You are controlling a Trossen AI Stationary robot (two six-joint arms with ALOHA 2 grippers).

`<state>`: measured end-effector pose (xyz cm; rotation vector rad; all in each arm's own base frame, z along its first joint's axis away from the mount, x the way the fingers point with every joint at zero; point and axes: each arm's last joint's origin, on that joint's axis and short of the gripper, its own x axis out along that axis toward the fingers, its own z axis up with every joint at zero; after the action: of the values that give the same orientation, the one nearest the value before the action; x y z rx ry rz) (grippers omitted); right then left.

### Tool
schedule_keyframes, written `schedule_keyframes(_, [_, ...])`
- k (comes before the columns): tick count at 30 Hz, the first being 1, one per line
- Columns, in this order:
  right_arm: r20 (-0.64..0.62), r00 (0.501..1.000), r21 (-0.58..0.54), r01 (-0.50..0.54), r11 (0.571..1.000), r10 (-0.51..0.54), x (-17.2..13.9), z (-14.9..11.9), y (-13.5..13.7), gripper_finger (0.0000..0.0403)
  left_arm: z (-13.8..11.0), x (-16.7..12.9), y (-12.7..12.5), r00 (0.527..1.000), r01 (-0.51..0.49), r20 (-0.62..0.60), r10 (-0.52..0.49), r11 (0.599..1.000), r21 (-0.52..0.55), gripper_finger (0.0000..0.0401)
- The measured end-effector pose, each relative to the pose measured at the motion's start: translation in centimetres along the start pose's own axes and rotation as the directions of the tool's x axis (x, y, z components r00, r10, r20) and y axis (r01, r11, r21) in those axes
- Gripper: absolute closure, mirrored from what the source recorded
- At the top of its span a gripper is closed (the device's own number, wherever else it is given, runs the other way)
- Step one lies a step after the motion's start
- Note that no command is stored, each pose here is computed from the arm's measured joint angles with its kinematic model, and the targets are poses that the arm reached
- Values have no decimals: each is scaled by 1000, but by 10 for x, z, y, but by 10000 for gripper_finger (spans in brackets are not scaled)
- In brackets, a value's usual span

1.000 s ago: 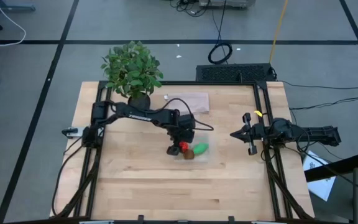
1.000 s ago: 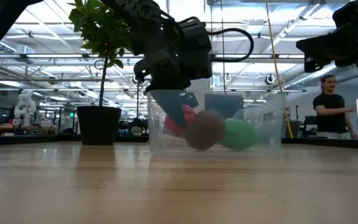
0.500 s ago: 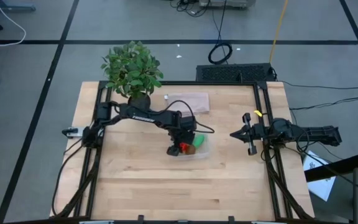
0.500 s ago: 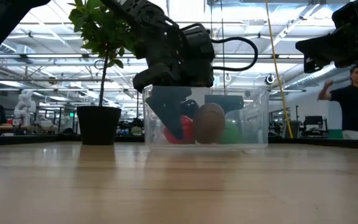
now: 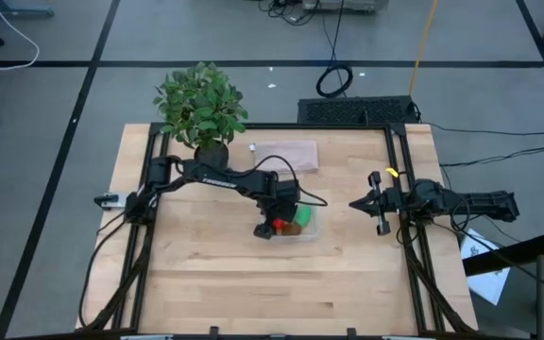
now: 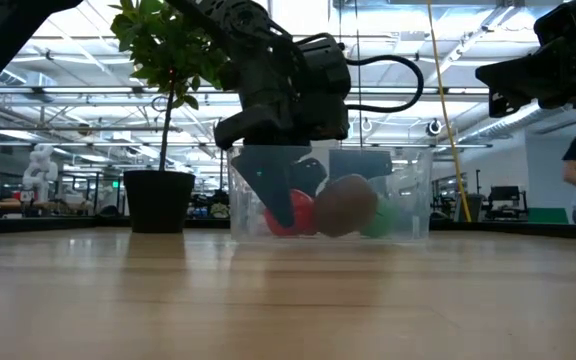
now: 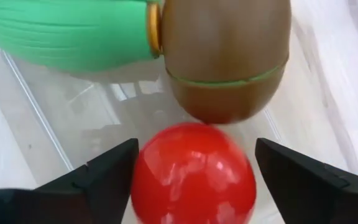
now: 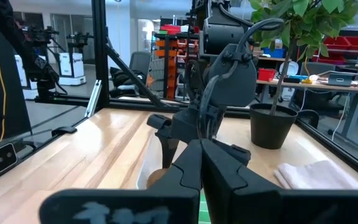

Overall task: Pick and placing Produce into tupperware
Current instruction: Put the red tomato into the transparent bin, then return to Home Position

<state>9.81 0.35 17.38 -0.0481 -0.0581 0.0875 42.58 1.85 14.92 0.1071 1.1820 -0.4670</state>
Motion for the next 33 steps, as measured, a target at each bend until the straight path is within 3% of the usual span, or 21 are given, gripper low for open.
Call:
schedule_keyframes(8, [0,1000,0,0,1000,0,0,0,0,403,3,-17,-3,996,-86,-1,86,996,22,57])
schedule_keyframes(21, [0,1000,0,1,1000,-1,0,0,0,403,20,-106,-36,963,-188,213,164,977,96,65])
schedule_keyframes(25, [0,1000,0,1,1000,-1,0,0,0,403,21,-140,-52,936,-256,280,215,959,120,123])
schedule_keyframes(33, [-5,1000,1,0,1000,0,0,0,0,403,0,-195,-76,919,-311,275,281,947,73,338])
